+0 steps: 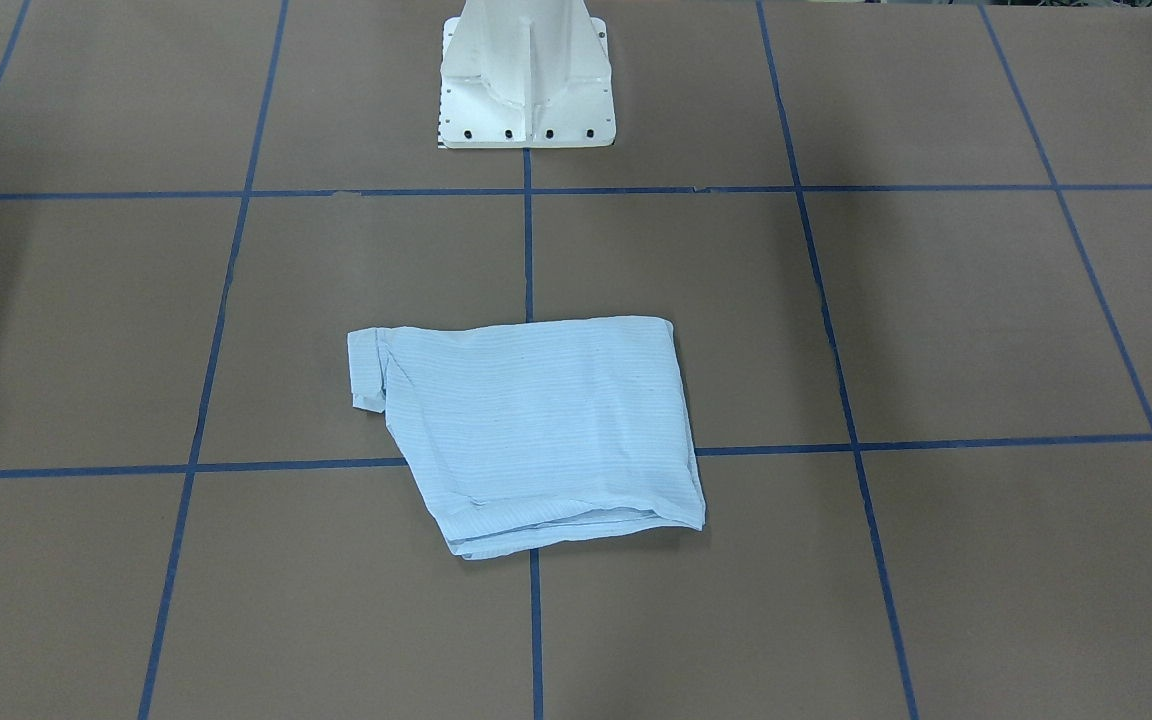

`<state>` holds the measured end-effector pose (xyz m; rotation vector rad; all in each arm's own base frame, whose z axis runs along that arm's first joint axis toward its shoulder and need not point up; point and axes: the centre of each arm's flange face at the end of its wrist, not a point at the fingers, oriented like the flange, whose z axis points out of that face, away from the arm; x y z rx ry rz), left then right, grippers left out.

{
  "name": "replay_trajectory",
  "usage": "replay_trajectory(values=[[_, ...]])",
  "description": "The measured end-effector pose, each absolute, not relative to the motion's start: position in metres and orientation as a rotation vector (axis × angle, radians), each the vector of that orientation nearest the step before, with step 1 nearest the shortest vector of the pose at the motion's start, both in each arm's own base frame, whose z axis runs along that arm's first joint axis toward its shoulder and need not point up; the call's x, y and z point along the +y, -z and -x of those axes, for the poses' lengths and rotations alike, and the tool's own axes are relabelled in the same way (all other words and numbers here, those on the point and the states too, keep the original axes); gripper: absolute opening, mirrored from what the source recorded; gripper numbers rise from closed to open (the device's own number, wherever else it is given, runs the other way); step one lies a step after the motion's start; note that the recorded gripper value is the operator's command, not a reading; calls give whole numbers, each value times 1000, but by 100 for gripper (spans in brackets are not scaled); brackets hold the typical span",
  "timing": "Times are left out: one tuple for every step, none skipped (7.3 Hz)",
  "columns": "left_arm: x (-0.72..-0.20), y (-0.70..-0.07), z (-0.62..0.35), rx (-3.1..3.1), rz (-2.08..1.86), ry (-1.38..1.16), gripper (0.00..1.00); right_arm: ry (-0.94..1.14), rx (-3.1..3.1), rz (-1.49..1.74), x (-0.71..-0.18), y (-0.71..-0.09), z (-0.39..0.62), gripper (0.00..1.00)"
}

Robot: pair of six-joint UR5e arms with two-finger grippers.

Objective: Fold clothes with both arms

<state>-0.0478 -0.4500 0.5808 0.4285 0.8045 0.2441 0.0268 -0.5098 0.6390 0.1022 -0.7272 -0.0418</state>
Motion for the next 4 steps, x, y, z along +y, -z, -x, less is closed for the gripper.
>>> replay_trajectory(values=[[-456,-587,48,809,-411,-221,100,24,-731,-91,-513,-640,-26,100],[-460,-591,48,815,-391,-185,100,-14,-734,-77,-515,-640,-26,100],[-462,-592,48,809,-381,-158,100,-53,-737,-65,-515,-638,-27,100],[-464,-593,49,793,-380,-143,100,-75,-739,-58,-515,-637,-27,100]])
